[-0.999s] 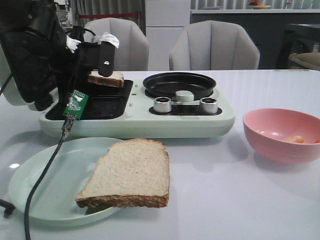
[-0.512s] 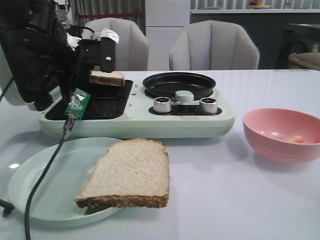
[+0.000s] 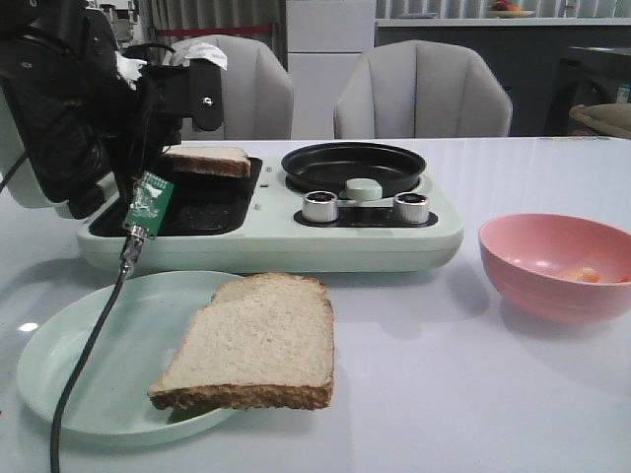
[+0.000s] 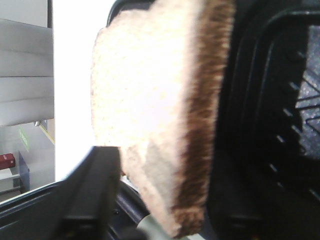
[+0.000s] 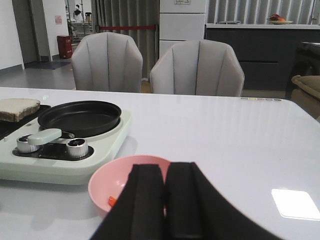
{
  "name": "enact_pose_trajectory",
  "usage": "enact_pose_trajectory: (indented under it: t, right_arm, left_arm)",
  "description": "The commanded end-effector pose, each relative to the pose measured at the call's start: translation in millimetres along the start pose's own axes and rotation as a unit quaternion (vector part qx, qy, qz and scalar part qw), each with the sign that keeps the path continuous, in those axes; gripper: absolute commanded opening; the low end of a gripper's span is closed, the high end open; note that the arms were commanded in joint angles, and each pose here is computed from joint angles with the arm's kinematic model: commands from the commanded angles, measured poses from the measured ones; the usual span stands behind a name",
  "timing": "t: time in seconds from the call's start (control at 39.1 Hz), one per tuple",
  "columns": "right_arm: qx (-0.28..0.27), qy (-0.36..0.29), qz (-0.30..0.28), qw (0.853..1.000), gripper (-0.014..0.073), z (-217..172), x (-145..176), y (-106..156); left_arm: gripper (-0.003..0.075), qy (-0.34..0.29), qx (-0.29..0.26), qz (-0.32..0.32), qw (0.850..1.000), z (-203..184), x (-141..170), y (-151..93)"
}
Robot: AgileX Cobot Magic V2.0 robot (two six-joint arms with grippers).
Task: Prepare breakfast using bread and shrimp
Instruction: 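Lift the bread slice and lower it into the sandwich press well, then open the left gripper and withdraw it from the press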
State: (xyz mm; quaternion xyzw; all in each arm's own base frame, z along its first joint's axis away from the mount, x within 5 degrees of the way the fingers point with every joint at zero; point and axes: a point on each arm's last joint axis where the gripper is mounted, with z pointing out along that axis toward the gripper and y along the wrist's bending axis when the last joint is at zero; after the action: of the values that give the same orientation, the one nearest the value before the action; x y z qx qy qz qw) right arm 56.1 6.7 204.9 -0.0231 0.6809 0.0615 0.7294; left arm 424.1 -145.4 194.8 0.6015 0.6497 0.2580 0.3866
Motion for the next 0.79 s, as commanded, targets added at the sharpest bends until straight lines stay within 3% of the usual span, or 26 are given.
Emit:
enact_pose_trajectory:
  t: [0.0,0.38,0.61,0.77]
  right_arm:
    - [0.0,-0.063,-0.011,0.998,0.0161,-2.8,-14.8,0.5]
    - [0.0,-0.063,-0.011,0.998,0.0161,-2.8,-14.8,0.5]
    - [0.0,-0.063,-0.011,0.998,0.0161,-2.8,-14.8,0.5]
    - [0.0,-0.063,-0.011,0.998,0.0161,-2.8,-14.8,0.5]
  left_arm:
    - [0.0599,-0.018,-0.038,-0.024,0.999,-23.5,-9.0,26.5]
    - [0.0604,-0.015,-0.043,-0.174,0.984,-52.2,-9.7,44.2]
    - [0.0605,-0.045,-0.058,-0.277,0.958,-90.3,-13.9,66.7]
    - [0.0604,-0.07,-0.074,-0.347,0.932,-130.9,-15.3,85.7]
